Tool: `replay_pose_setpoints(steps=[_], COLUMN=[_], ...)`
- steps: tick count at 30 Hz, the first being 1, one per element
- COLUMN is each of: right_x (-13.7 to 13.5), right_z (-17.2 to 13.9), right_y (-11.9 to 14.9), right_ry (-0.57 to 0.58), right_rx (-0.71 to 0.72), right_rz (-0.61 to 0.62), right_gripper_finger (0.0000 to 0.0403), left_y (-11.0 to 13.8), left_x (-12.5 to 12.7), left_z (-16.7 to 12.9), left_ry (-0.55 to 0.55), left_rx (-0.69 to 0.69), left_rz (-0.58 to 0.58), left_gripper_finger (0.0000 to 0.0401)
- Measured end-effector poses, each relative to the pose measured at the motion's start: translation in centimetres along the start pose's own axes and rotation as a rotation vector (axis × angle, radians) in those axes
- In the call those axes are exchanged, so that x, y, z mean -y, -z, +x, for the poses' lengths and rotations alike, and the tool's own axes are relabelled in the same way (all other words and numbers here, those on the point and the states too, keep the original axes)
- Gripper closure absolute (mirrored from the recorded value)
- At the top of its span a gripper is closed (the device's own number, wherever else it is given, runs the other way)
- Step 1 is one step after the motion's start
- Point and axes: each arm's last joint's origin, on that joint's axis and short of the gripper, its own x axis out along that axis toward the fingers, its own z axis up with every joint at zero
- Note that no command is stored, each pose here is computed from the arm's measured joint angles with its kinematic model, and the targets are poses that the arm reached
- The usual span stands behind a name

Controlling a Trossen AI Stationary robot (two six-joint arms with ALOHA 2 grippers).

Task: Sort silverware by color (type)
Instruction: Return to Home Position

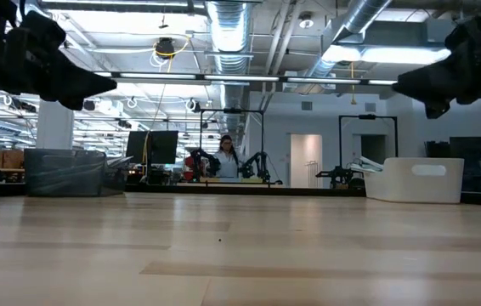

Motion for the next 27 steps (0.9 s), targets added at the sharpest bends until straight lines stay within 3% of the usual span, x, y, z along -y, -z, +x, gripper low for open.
replay_pose_setpoints(steps=[3,6,27], right_x=[0.0,0.0,0.0], right_z=[0.2,0.2,0.3], right_y=[0.3,0.4,0.5], right_ry=[-0.022,-0.021,-0.02], right_rx=[-0.035,-0.05,-0.055], right_rz=[0.036,0.032,-0.002], right_gripper_finger=[0.0271,0.0271,0.0271], left_y=[0.5,0.8,1.2], left_x=[0.4,0.6,0.6], left_z=[0.2,0.4,0.6], left_ry=[0.102,0.135,0.126], left_rx=[-0.064,-0.104,-0.145], left_rz=[-0.083,-0.153,-0.137], left_gripper_finger=[0.0401,0.0401,0.0401])
